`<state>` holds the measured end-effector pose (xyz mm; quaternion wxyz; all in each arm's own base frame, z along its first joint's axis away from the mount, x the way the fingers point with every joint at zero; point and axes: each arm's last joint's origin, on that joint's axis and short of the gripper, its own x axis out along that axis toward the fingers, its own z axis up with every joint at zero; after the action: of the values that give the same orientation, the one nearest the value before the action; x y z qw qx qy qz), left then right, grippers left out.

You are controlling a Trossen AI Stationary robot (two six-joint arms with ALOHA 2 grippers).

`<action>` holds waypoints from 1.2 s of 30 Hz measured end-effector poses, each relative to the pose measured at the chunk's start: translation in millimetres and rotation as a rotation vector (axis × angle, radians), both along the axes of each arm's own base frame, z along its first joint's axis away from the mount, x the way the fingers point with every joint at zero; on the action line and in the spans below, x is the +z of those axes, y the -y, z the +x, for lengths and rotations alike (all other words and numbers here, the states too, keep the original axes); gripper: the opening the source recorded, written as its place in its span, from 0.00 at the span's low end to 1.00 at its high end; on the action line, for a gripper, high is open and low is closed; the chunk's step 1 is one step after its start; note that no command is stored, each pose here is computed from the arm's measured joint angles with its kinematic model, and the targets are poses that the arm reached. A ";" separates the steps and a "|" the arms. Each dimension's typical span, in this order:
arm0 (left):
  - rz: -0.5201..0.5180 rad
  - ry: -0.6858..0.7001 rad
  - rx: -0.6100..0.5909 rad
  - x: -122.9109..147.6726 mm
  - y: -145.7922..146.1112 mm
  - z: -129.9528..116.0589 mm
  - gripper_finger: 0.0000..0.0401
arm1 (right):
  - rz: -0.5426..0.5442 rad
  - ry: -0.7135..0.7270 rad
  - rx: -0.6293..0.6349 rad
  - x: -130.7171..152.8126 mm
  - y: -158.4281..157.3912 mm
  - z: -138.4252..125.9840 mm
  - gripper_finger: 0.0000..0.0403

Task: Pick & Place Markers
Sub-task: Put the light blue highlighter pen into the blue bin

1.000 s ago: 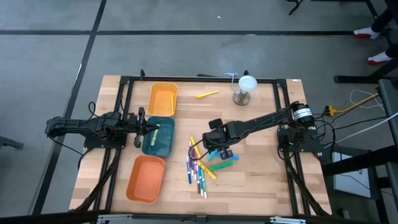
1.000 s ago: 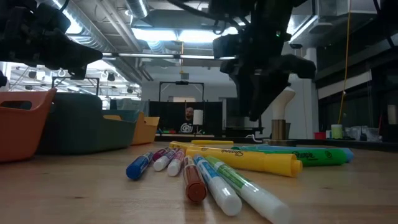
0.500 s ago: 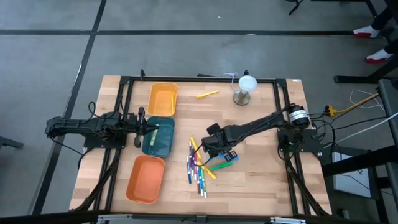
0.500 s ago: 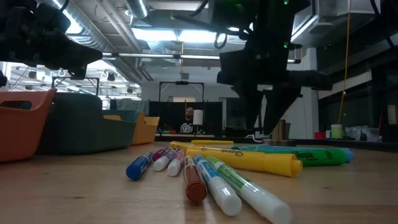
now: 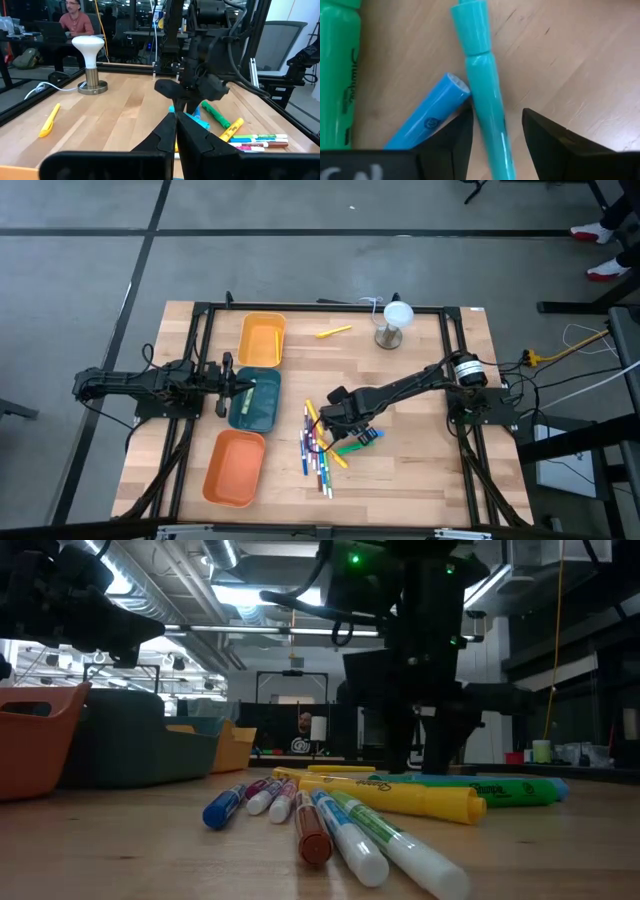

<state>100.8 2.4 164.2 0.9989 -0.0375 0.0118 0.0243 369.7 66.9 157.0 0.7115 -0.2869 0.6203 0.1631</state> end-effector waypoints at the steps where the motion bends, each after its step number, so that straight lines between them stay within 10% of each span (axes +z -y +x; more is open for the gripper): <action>1: 0.000 0.000 0.000 0.0 0.0 0.0 0.02 | 0.000 -0.003 0.004 -0.5 1.1 0.3 0.42; 12: 0.000 0.000 0.000 0.0 0.0 0.0 0.02 | 0.078 -0.001 -0.045 -1.1 17.9 4.4 0.15; 36: 0.000 0.000 0.000 0.0 0.0 0.0 0.03 | 0.049 0.190 -0.360 5.8 36.5 17.9 0.15</action>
<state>100.8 2.4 164.2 0.9989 -0.0375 0.0120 0.0243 387.6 30.3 162.8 0.7913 -0.1679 0.5876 0.0207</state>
